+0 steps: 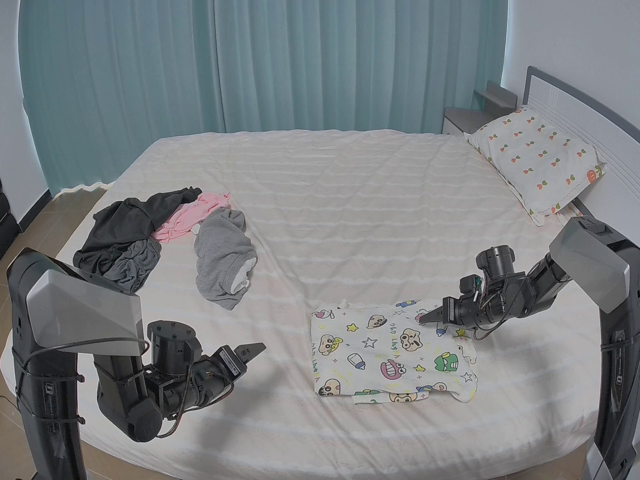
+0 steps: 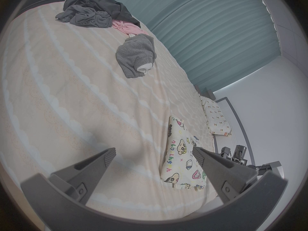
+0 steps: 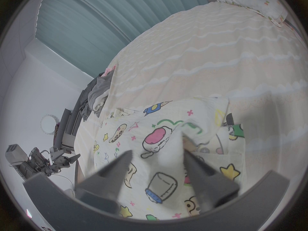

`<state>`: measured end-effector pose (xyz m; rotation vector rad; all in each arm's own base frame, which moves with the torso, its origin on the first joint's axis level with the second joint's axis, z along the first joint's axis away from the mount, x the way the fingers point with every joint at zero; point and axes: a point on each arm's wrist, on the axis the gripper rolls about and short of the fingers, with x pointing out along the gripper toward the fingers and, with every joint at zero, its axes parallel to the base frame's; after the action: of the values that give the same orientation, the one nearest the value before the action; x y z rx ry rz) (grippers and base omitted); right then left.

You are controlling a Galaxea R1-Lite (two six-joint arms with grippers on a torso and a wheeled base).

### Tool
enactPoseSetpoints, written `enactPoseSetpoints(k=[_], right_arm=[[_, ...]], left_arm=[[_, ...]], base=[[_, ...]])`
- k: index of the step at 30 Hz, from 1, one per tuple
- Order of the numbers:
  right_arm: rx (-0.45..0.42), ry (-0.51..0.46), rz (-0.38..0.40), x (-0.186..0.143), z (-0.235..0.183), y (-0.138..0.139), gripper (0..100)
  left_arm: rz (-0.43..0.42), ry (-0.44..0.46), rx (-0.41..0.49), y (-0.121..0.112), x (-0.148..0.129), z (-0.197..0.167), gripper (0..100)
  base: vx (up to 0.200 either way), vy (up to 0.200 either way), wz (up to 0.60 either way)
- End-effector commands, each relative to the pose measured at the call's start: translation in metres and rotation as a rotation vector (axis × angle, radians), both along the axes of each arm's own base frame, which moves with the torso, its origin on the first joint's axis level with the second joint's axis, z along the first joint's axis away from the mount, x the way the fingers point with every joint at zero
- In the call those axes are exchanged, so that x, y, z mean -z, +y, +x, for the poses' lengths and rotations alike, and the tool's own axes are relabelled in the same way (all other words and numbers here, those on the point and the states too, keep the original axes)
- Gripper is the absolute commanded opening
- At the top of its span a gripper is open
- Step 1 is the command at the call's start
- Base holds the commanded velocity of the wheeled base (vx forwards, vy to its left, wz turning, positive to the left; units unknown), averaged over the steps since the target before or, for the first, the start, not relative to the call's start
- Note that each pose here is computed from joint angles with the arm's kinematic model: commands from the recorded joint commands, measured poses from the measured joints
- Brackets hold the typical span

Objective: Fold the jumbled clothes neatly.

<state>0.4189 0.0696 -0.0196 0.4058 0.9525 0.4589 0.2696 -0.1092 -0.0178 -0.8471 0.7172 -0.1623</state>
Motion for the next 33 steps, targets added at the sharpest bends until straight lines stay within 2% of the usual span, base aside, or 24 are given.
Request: enactPoseSetpoints(k=[1, 7, 12, 18, 33], right_arm=[[0.037, 0.012, 0.029, -0.001, 0.003, 0.0, 0], [0.056, 0.009, 0.042, -0.003, 0.006, -0.001, 0], [0.098, -0.043, 0.023, -0.006, 0.01, -0.008, 0], [0.132, -0.052, 0.012, -0.006, 0.012, -0.018, 0], [0.144, -0.07, -0.004, -0.004, 0.011, -0.02, 0]], left_arm=[[0.0, 0.002, 0.0, 0.0, 0.0, 0.0, 100], [0.002, 0.003, -0.001, 0.0, 0.001, 0.0, 100], [0.007, 0.001, -0.011, 0.0, 0.001, 0.0, 100], [0.018, 0.004, -0.016, -0.002, 0.004, -0.001, 100], [0.011, -0.023, -0.016, -0.003, 0.005, 0.001, 100]], base=[[0.0, 0.0, 0.0], [0.0, 0.0, 0.0], [0.0, 0.0, 0.0], [0.0, 0.0, 0.0], [0.0, 0.0, 0.0]])
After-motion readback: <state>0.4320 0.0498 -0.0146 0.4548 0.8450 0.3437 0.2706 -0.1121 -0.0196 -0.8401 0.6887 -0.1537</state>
